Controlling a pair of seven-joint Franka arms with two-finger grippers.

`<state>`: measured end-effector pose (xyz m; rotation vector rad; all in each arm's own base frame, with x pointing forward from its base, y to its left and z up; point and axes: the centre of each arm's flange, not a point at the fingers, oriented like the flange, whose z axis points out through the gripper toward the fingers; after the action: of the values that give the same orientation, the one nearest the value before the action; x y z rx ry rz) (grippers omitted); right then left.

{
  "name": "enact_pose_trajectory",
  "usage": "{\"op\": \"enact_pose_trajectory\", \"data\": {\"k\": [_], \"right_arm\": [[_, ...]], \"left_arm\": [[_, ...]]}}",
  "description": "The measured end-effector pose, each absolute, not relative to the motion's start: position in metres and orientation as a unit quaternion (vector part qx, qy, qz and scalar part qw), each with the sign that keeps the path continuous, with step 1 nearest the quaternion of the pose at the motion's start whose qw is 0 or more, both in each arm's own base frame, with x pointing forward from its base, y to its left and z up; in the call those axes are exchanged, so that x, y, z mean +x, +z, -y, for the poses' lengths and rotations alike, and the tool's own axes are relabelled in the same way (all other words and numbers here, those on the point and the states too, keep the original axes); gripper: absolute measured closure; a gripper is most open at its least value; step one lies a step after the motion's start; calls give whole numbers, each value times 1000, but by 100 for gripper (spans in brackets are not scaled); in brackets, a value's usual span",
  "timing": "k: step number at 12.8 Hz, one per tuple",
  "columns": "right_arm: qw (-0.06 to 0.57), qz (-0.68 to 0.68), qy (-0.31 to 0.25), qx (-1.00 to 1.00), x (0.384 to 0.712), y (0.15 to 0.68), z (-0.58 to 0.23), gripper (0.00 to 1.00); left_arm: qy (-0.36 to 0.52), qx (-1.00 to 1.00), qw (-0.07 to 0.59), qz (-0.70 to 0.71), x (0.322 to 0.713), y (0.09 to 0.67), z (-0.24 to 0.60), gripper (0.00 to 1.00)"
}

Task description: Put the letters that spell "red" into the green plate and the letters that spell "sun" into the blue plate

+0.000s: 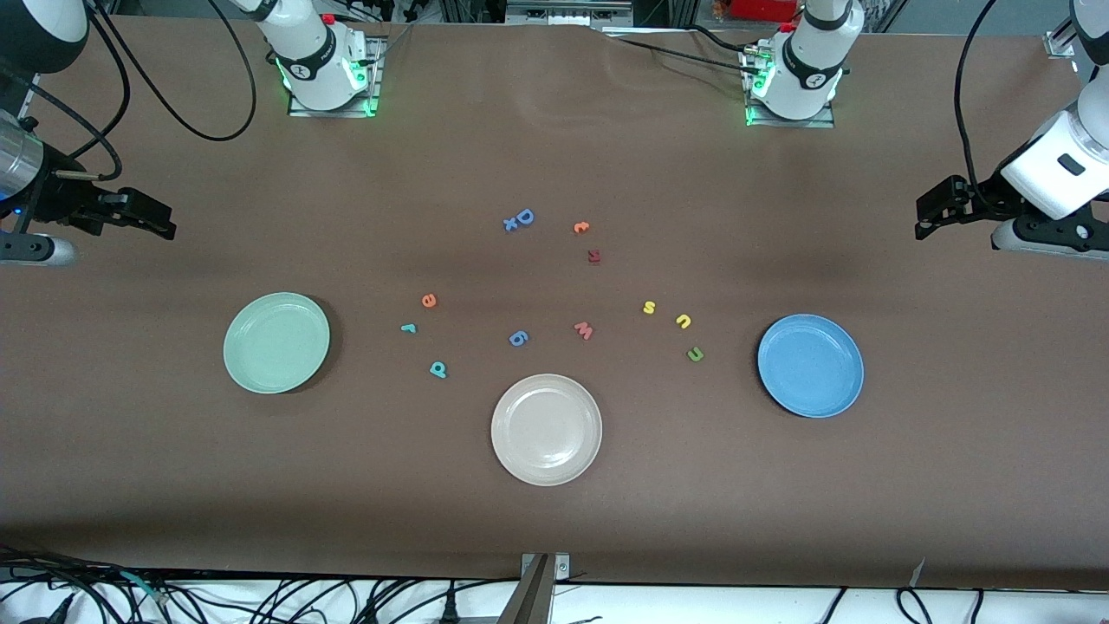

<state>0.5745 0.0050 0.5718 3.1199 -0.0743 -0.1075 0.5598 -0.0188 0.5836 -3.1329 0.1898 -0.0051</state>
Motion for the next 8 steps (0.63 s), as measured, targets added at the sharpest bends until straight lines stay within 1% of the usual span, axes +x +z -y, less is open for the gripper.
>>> {"op": "enact_pose_trajectory", "data": {"k": [4, 8], "right_arm": [[10, 24, -35, 999, 574, 571, -5, 0], [10, 24, -38, 999, 575, 569, -5, 0]], "left_arm": [[9, -998, 1, -61, 561, 574, 19, 0], [54, -996, -1, -71, 581, 519, 30, 0]]}}
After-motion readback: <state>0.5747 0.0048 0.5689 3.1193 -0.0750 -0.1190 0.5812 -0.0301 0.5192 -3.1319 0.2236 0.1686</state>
